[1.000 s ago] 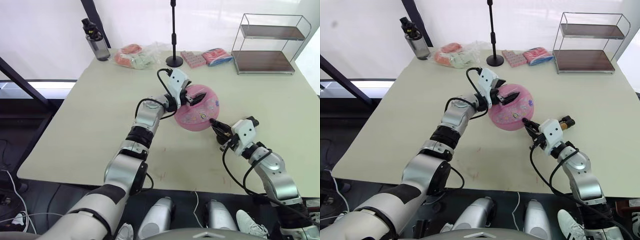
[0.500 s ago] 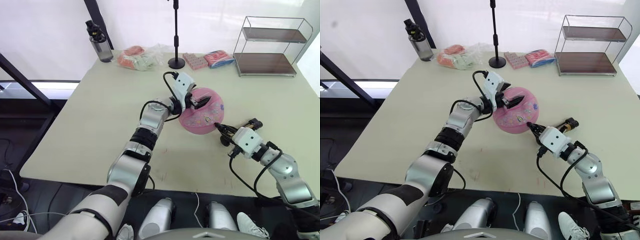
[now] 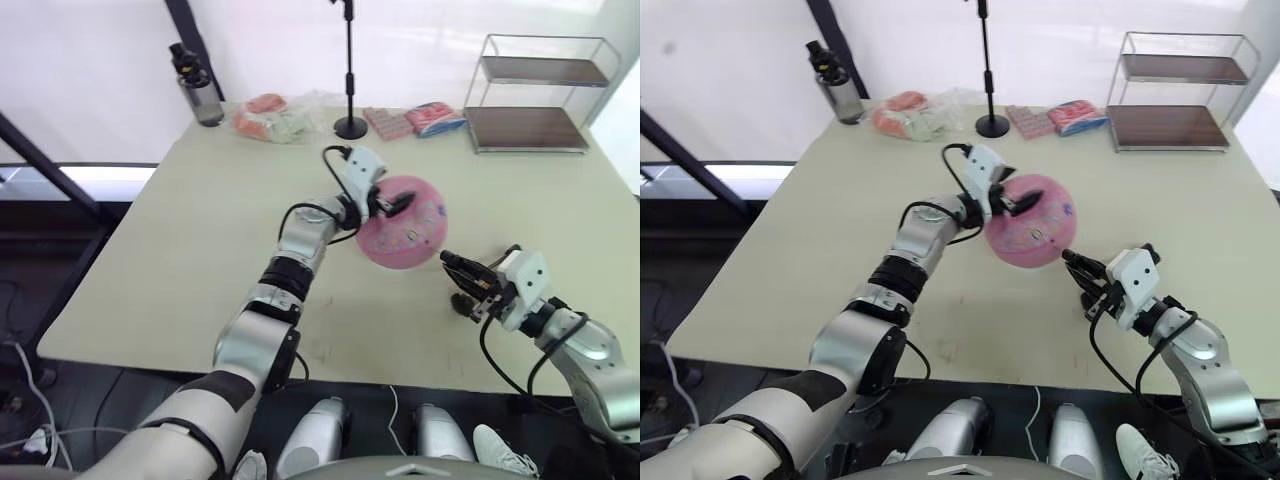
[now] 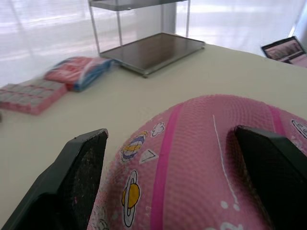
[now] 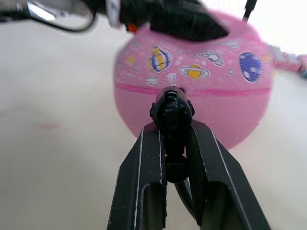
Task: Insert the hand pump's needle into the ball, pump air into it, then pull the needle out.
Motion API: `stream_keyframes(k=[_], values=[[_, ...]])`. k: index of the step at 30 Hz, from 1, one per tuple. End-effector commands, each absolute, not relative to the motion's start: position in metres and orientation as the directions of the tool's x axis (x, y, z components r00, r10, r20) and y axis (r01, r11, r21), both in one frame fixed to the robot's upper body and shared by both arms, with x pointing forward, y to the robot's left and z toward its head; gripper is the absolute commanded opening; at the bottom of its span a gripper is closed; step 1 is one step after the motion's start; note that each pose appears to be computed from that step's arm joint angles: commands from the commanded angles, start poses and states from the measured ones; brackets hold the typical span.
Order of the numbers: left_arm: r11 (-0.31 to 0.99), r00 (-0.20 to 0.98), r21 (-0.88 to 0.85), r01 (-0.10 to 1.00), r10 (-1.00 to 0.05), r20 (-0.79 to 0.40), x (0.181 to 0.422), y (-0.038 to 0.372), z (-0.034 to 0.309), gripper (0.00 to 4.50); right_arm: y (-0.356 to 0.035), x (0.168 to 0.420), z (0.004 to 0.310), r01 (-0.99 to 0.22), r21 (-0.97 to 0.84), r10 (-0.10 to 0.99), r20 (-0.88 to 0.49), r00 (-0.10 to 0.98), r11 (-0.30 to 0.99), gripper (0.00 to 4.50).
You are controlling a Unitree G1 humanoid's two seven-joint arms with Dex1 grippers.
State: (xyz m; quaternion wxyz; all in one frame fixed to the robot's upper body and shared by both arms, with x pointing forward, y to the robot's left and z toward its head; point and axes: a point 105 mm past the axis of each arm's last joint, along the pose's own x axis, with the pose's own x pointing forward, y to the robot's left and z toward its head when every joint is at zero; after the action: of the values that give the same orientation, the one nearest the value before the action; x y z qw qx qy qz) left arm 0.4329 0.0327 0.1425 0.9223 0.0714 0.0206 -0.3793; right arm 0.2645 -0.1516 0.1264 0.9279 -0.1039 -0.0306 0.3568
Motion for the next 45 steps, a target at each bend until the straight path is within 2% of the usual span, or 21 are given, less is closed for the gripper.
stream_keyframes(k=[1,6,18,23,29,33,36,45], values=[[0.758,0.728,0.070,0.648,-0.590,-0.349,0.423,0.059,0.062,4.50,-0.157,0.264,0.142,-0.628,-0.297,0.663,0.022,0.748,0.719,0.08],[0.756,0.728,0.072,0.650,-0.594,-0.342,0.423,0.058,0.063,4.50,-0.164,0.267,0.143,-0.602,-0.341,0.649,0.031,0.760,0.722,0.08],[0.693,0.690,0.068,0.717,-0.694,-0.205,0.422,0.037,0.095,4.50,-0.186,0.294,0.142,-0.433,-0.433,0.513,0.082,0.855,0.791,0.08],[0.684,0.684,0.044,0.728,-0.722,-0.105,0.424,0.032,0.122,4.50,-0.201,0.315,0.146,-0.336,-0.547,0.458,0.099,0.883,0.767,0.08],[0.661,0.662,0.040,0.749,-0.749,-0.014,0.423,0.024,0.152,4.50,-0.205,0.327,0.142,-0.299,-0.617,0.450,0.101,0.887,0.728,0.08],[0.647,0.644,0.026,0.762,-0.762,0.070,0.422,0.021,0.179,4.50,-0.197,0.326,0.134,-0.344,-0.593,0.482,0.087,0.872,0.728,0.08],[0.627,0.620,0.027,0.779,-0.775,0.121,0.419,0.020,0.197,4.50,-0.187,0.321,0.120,-0.422,-0.553,0.526,0.034,0.850,0.719,0.08],[0.567,0.541,0.070,0.820,-0.810,0.227,0.403,0.021,0.233,4.50,-0.176,0.311,0.102,-0.532,-0.471,0.587,-0.036,0.809,0.704,0.08]])
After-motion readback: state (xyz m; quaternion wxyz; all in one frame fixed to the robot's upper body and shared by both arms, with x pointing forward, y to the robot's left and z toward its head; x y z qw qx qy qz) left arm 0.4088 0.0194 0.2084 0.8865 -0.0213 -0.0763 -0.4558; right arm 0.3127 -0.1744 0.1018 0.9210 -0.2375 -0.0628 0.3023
